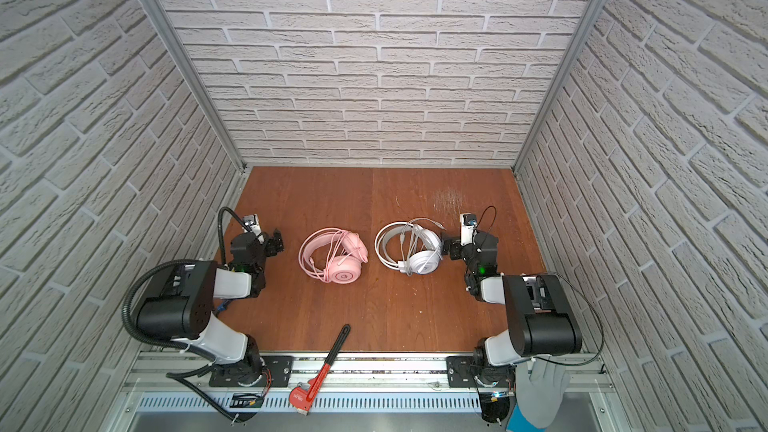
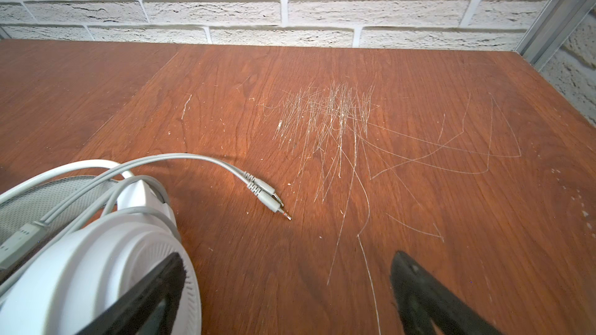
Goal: Wrap the headphones
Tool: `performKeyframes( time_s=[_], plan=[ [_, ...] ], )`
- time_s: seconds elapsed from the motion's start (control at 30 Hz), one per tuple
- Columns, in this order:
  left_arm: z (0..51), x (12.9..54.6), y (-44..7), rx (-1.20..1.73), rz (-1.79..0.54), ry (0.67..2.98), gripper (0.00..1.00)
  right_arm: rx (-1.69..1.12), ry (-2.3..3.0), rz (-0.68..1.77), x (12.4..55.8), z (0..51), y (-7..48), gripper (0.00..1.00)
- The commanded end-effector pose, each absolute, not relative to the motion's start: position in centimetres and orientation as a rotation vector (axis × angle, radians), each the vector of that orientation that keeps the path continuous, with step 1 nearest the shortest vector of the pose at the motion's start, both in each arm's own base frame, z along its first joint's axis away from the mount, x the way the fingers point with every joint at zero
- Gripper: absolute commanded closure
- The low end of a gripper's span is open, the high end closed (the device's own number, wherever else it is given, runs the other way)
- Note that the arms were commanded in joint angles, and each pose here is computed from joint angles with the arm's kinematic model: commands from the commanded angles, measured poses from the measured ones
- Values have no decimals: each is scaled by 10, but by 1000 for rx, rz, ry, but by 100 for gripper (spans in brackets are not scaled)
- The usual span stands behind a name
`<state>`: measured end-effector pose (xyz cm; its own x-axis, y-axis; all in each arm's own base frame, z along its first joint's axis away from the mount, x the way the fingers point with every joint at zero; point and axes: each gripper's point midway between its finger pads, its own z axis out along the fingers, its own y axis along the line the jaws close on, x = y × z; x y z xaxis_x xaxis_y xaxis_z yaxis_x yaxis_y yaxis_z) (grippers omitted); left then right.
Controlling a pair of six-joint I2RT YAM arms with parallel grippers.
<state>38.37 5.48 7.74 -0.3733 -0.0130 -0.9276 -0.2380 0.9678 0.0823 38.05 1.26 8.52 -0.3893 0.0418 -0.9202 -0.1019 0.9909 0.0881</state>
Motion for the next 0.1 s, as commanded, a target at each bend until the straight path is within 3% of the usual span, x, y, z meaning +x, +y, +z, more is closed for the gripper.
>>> performKeyframes(
  time_s=[0.0, 0.07],
  plan=[
    [90, 391, 54, -178, 239, 1899, 2, -65, 1927, 163, 386, 97, 15, 0],
    [90, 391, 55, -180, 240, 1899, 2, -64, 1928, 163, 386, 97, 15, 0]
  ],
)
